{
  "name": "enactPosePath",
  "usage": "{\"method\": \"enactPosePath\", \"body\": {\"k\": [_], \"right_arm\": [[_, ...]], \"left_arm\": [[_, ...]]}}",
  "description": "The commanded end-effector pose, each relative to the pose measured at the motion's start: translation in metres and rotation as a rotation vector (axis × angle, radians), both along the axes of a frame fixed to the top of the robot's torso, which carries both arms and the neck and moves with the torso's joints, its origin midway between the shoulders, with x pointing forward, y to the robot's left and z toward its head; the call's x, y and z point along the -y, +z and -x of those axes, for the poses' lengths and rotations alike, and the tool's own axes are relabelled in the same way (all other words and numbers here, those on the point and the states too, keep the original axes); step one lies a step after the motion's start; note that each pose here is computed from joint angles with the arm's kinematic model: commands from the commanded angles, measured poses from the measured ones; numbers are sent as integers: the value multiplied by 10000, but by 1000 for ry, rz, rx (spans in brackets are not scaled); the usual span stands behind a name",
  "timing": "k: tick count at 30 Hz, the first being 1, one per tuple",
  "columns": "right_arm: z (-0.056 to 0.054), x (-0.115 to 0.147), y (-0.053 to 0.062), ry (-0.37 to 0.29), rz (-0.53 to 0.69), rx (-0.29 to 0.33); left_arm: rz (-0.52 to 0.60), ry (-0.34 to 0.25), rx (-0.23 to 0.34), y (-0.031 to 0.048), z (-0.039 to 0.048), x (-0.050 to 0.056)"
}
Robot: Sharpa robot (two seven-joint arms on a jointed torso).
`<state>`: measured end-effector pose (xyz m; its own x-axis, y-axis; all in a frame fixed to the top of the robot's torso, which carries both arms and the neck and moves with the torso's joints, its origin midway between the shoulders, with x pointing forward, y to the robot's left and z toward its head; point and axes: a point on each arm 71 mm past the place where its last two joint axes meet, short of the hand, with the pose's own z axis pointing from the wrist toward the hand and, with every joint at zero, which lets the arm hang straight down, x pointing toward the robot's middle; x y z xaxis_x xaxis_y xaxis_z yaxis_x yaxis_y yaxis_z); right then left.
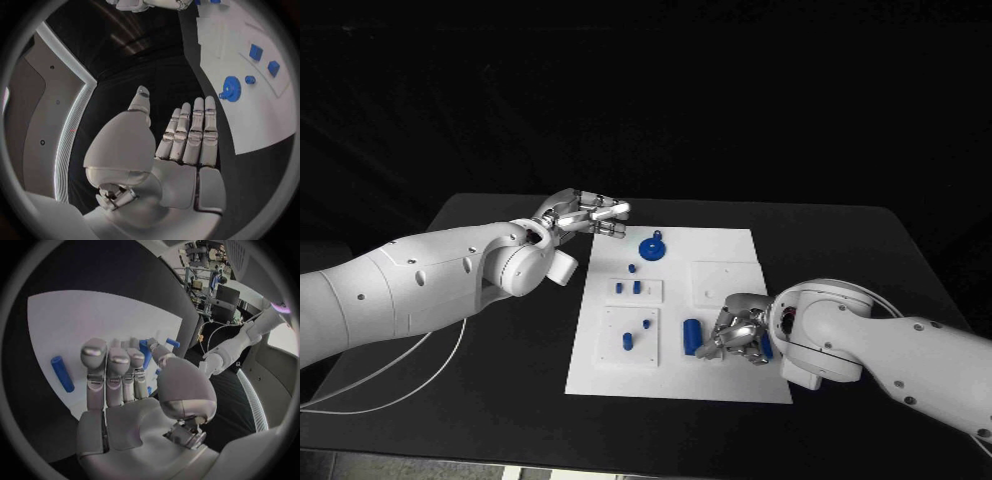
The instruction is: Assemble the parts on the task board
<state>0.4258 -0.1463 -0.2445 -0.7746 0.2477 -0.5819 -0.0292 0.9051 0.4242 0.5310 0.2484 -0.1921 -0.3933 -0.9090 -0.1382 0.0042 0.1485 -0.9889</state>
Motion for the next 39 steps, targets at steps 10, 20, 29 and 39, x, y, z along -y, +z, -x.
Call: {"method": "enactPosePath", "body": {"k": [10, 20, 29, 39], "right_arm": [[20, 28, -54, 22, 39, -41], [41, 72, -24, 7, 7, -18], [-24, 267, 122, -53, -41, 44], [-134, 792, 265, -141, -96, 66]], "left_arm": [[-2, -4, 0, 0, 2, 7], [-5, -1, 1, -1, 1, -2], [-5, 2, 7, 1, -3, -1], [10, 3, 32, 29, 31, -8]]}}
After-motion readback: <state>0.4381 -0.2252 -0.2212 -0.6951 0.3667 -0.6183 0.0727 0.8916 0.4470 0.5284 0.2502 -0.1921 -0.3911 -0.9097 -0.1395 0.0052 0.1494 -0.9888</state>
